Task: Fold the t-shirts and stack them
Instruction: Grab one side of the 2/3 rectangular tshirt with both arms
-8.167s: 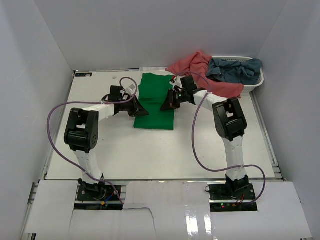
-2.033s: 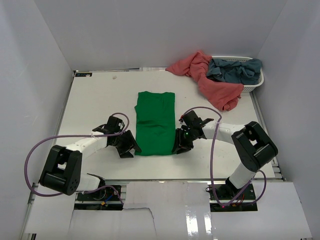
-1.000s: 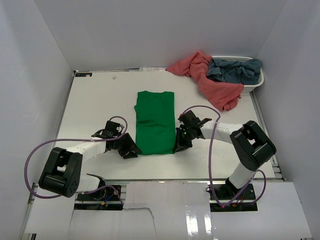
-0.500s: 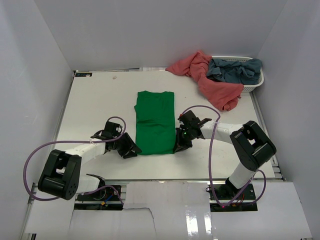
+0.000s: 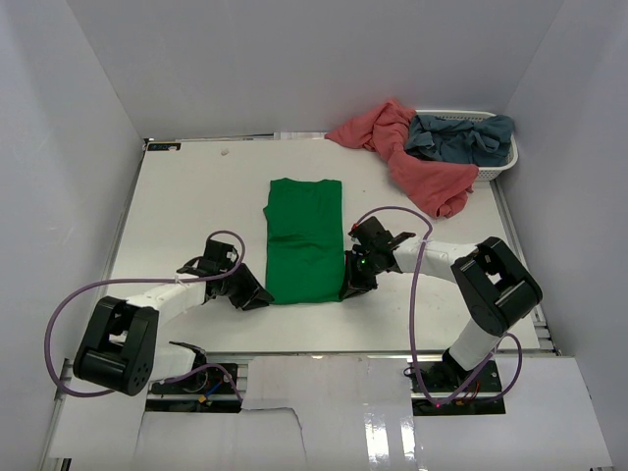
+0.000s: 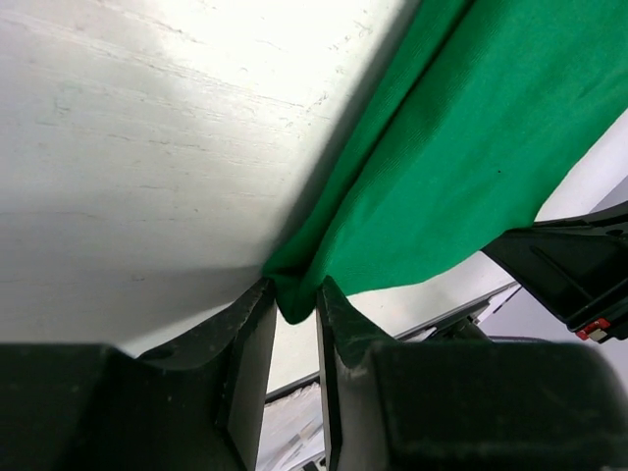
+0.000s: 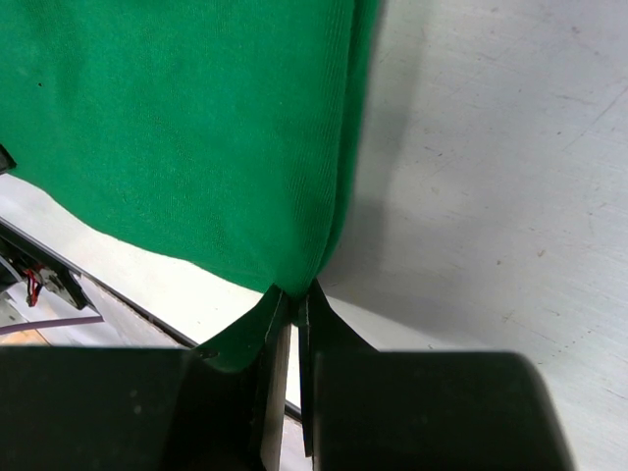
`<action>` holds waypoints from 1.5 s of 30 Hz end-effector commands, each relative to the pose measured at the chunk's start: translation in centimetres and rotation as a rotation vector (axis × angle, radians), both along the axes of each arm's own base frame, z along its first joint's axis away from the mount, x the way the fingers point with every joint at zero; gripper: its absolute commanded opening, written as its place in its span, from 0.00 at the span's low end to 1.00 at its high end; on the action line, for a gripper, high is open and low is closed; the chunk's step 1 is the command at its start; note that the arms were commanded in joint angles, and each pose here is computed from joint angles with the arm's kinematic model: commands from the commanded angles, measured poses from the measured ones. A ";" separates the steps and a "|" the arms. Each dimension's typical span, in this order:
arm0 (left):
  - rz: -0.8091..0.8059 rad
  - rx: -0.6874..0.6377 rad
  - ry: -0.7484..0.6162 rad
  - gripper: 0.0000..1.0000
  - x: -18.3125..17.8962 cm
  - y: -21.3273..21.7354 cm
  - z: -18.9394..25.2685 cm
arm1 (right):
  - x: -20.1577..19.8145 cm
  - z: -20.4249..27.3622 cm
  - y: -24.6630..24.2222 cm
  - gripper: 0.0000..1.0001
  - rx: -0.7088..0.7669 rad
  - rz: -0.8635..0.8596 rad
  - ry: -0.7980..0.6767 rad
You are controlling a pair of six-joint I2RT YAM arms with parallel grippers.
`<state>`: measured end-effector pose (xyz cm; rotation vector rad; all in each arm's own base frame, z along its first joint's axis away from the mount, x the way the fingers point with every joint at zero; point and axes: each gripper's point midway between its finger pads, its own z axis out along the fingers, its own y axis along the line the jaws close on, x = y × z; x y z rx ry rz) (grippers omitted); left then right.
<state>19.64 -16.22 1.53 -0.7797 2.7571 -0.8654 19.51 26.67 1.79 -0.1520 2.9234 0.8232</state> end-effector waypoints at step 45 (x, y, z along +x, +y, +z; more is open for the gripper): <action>-0.137 0.091 0.016 0.00 -1.6 -0.1 2.6 | -4.0 5.6 1.1 0.08 0.027 0.221 -0.047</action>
